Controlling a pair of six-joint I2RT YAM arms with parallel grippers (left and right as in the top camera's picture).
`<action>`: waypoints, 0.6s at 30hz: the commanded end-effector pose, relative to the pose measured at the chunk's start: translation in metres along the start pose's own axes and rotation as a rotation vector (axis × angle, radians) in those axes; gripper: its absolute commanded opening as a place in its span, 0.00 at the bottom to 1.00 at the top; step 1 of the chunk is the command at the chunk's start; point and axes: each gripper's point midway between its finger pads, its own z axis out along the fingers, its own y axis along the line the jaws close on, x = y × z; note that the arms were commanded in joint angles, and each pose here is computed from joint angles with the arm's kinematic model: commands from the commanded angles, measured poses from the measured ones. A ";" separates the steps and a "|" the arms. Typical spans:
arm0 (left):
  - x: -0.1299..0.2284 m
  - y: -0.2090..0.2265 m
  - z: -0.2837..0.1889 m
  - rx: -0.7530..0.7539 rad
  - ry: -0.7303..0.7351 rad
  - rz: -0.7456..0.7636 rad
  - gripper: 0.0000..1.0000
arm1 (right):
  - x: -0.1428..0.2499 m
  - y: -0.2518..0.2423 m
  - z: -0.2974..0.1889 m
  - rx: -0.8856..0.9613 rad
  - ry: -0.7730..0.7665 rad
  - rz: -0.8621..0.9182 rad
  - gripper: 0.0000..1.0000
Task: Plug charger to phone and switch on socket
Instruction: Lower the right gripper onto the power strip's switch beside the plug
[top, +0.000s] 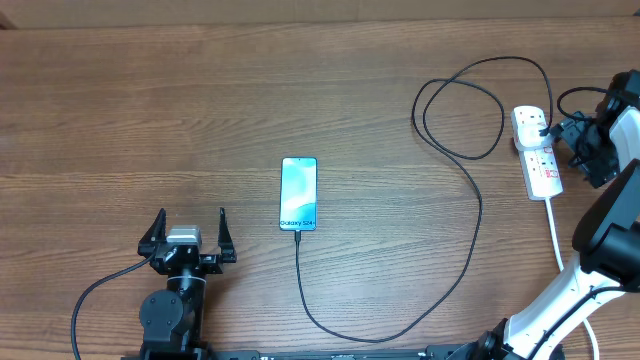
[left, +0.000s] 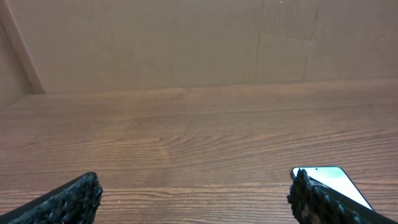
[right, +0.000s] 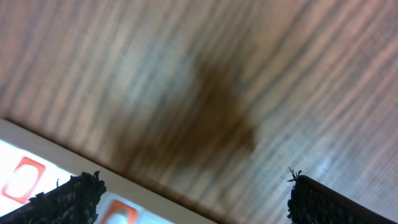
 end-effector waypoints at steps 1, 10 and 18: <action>0.000 0.000 0.000 0.002 -0.007 -0.013 1.00 | 0.007 0.010 -0.002 -0.036 0.061 -0.031 1.00; 0.000 0.000 0.000 0.002 -0.007 -0.013 0.99 | -0.009 0.004 -0.050 -0.039 0.048 -0.021 1.00; 0.000 0.000 0.000 0.002 -0.007 -0.013 1.00 | 0.002 0.001 -0.017 -0.032 0.053 -0.021 1.00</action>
